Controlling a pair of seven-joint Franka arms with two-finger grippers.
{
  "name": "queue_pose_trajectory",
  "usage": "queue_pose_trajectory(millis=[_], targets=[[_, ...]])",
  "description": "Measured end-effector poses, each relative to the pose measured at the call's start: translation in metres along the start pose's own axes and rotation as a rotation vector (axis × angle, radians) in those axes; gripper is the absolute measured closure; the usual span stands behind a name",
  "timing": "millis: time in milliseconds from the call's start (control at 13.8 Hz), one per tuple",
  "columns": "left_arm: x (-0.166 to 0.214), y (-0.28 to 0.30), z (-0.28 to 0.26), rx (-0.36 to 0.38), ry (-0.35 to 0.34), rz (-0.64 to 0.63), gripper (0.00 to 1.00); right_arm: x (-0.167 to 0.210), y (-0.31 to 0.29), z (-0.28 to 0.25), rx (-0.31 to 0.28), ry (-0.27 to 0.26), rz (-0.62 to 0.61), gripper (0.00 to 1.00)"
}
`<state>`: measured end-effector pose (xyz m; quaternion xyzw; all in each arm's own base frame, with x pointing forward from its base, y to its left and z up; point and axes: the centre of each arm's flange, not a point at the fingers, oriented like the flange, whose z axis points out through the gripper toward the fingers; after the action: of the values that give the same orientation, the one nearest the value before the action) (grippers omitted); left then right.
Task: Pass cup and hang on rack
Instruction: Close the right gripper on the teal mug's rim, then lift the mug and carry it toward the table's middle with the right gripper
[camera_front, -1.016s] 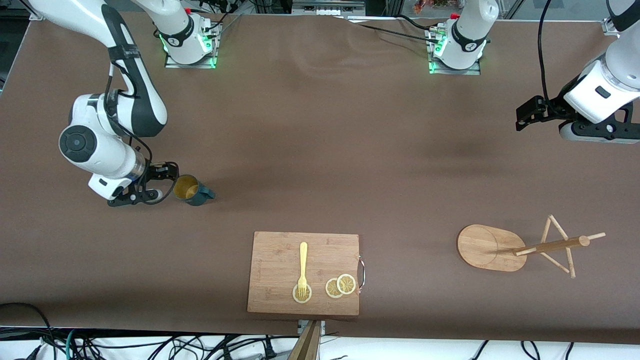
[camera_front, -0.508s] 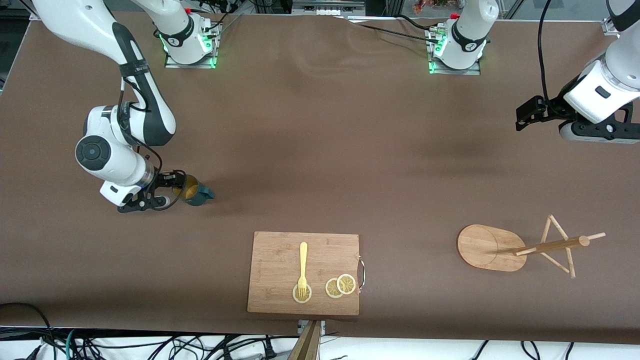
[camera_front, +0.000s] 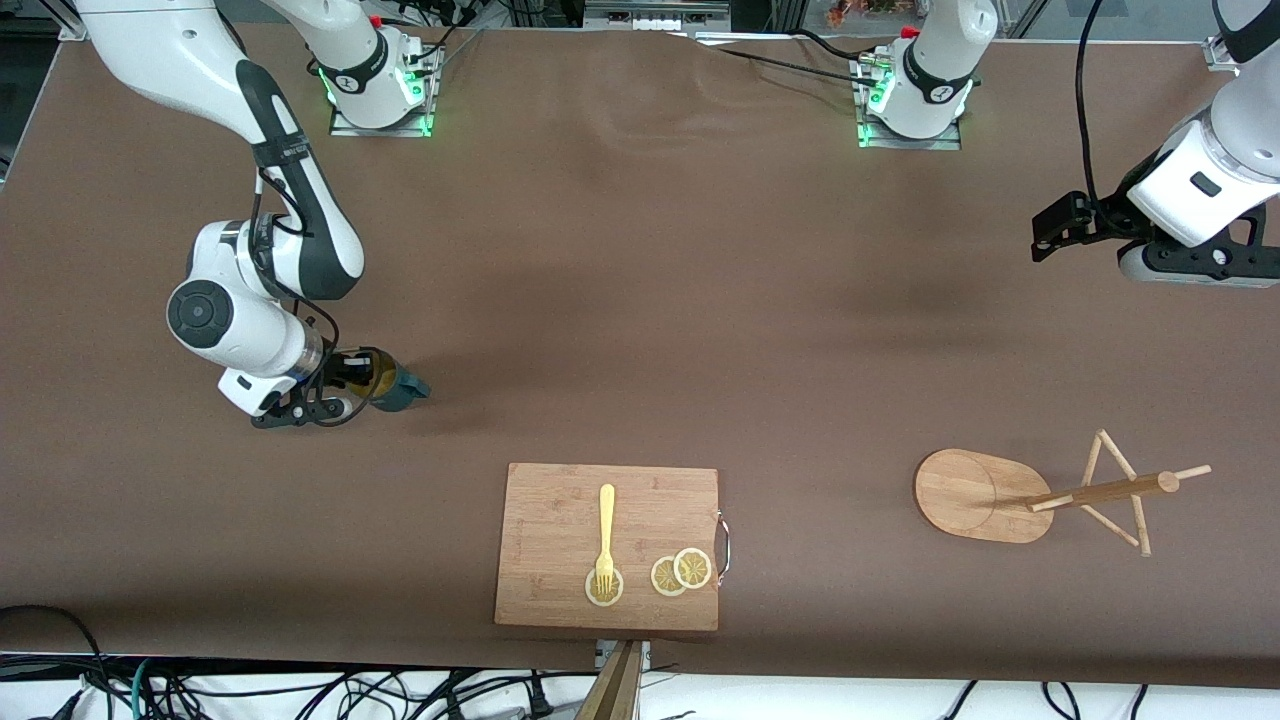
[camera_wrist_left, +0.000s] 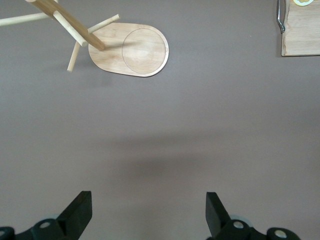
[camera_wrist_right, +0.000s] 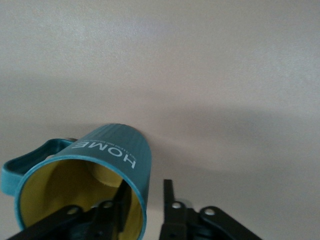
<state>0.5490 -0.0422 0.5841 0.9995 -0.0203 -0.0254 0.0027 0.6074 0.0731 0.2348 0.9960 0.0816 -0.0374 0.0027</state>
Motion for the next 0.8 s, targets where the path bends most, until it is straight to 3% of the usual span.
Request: queue_pose_trajectory(millis=[145, 508, 798], targets=[[0.0, 0.0, 0.0, 0.0, 0.0, 0.0, 0.0, 0.001, -0.011, 0.0, 0.008, 0.001, -0.007, 0.96], [0.0, 0.0, 0.0, 0.0, 0.0, 0.0, 0.0, 0.018, -0.103, -0.034, 0.03, 0.04, -0.061, 0.96], [0.0, 0.0, 0.0, 0.0, 0.0, 0.0, 0.0, 0.024, -0.229, -0.078, 0.03, 0.006, -0.03, 0.96]])
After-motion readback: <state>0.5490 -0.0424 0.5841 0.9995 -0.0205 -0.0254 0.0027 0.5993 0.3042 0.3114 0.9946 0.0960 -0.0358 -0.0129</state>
